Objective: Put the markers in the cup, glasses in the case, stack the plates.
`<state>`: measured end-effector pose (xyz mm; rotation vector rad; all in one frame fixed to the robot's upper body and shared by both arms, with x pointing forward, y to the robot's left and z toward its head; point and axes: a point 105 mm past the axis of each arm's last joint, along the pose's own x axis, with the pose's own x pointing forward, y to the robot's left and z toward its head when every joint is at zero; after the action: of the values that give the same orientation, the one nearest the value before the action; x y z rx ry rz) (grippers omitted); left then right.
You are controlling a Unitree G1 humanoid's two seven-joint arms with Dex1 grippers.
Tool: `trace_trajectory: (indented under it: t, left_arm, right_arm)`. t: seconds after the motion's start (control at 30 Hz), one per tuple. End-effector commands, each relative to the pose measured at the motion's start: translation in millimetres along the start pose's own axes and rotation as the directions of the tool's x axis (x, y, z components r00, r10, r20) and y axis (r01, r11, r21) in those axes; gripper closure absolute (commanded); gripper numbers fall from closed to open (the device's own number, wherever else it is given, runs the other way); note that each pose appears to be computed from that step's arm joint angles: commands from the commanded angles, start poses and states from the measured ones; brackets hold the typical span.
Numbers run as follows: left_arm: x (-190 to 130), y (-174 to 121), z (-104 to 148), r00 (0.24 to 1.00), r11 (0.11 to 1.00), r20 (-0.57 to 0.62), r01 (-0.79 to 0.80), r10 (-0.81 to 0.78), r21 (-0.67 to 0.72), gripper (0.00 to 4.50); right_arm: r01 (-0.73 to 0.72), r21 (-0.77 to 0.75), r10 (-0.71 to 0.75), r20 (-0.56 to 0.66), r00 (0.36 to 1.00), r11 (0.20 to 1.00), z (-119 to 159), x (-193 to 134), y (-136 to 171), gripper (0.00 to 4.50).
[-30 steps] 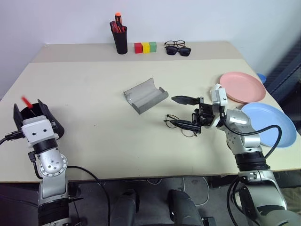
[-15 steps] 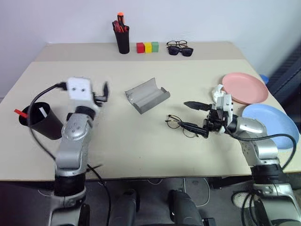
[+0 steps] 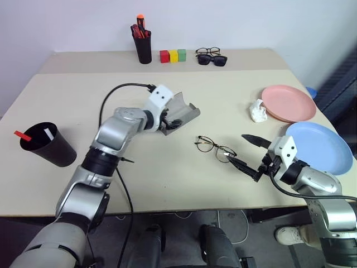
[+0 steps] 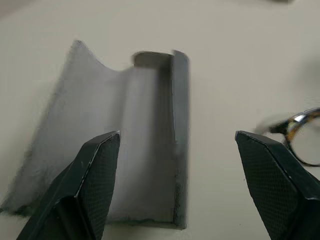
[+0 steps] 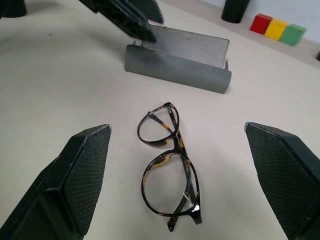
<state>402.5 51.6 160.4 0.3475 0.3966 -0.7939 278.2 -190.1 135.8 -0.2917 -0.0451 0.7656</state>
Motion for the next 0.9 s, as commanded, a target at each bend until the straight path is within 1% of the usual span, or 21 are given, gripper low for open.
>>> trace_trajectory:
  t: [0.03,0.1,0.17,0.2,0.23,0.37,0.4,0.43,0.5,0.53,0.6,0.7,0.8,0.9]
  left_arm:
    - [17,3,-10,0.991,0.999,-0.129,-0.036,0.035,-0.004,1.6]
    - [23,2,-8,0.989,0.999,-0.141,-0.034,0.034,0.005,2.6]
    - [30,-1,-6,0.989,1.0,-0.145,-0.019,0.017,-0.016,3.66]
    - [32,-2,-6,0.989,1.0,-0.15,-0.017,0.016,-0.007,4.11]
    - [33,-1,-5,0.988,1.0,-0.152,-0.016,0.016,0.0,4.46]
    - [36,-1,-5,0.989,1.0,-0.147,-0.009,0.013,0.028,4.46]
    - [36,-1,-1,0.992,0.998,-0.126,-0.001,0.008,0.055,4.46]
    - [34,-4,0,0.993,0.998,-0.115,0.027,-0.021,0.055,4.46]
    - [26,-14,4,0.989,0.985,-0.079,0.133,-0.125,0.108,4.46]
    - [19,-20,2,0.98,0.971,-0.075,0.194,-0.185,0.139,4.46]
    - [4,-25,-9,0.961,0.942,-0.098,0.274,-0.259,0.195,4.46]
    - [-15,-27,-29,0.935,0.902,-0.147,0.351,-0.322,0.251,4.46]
    - [-36,-22,-49,0.915,0.872,-0.203,0.395,-0.347,0.29,4.46]
    - [-51,-19,-57,0.902,0.851,-0.229,0.425,-0.367,0.31,4.46]
  right_arm:
    - [0.046,-0.045,-0.044,0.054,0.998,0.998,15,-8,-3,0.11]
    - [0.062,-0.045,-0.06,0.052,0.997,0.997,14,-10,-4,0.11]
    - [0.077,-0.05,-0.074,0.048,0.996,0.996,13,-15,-5,0.11]
    - [0.082,-0.049,-0.079,0.048,0.996,0.995,12,-17,-6,0.11]
    - [0.084,-0.048,-0.081,0.049,0.995,0.995,12,-17,-6,0.11]
    - [0.095,-0.05,-0.093,0.044,0.995,0.994,11,-20,-6,0.11]
    - [0.097,-0.051,-0.095,0.043,0.995,0.994,11,-21,-6,0.11]
    - [0.099,-0.051,-0.097,0.043,0.994,0.994,11,-21,-6,0.11]
    - [0.101,-0.053,-0.099,0.041,0.994,0.993,11,-21,-5,0.11]
    - [0.101,-0.054,-0.099,0.04,0.994,0.993,11,-21,-5,0.11]
    - [0.096,-0.054,-0.094,0.035,0.995,0.994,10,-21,-4,0.11]
    - [0.089,-0.053,-0.087,0.031,0.996,0.995,10,-21,-4,0.11]
    - [0.084,-0.053,-0.083,0.03,0.996,0.995,10,-21,-5,0.11]
    - [0.083,-0.052,-0.081,0.029,0.996,0.995,10,-21,-6,0.11]
